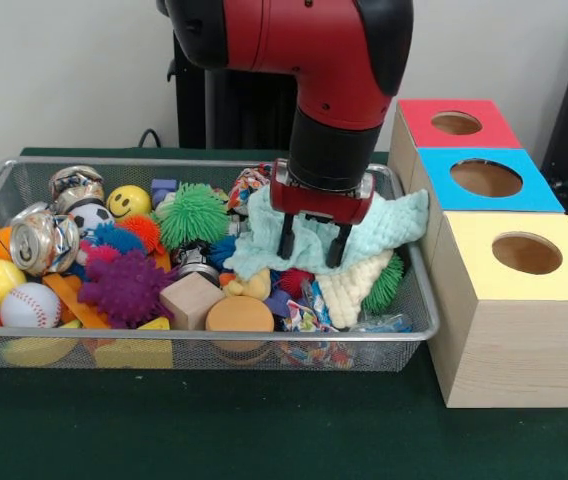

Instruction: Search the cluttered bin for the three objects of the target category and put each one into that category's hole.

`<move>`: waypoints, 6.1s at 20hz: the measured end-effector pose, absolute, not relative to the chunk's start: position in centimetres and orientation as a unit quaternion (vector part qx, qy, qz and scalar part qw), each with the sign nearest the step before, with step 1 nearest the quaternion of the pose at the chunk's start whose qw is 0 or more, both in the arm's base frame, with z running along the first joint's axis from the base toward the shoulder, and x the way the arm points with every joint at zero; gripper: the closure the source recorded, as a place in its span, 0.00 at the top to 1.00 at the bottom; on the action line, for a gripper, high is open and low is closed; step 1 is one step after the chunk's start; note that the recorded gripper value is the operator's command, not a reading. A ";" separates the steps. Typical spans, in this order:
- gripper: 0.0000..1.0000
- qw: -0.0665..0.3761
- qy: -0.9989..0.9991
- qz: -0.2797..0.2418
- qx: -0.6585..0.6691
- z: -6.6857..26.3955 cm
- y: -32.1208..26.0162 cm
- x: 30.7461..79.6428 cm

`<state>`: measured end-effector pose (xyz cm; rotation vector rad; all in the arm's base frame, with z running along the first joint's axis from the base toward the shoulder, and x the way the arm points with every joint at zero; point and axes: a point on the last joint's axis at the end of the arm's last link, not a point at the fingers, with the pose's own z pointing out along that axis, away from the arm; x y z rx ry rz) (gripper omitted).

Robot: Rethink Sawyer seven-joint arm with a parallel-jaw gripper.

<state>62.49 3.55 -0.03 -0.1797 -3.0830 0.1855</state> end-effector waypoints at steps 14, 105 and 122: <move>1.00 0.025 -0.994 0.057 -0.092 5.6 3.6 64.5; 1.00 -0.040 -0.919 0.111 -0.376 7.7 4.3 72.8; 1.00 -0.071 -0.799 0.134 -0.582 8.6 -1.0 70.2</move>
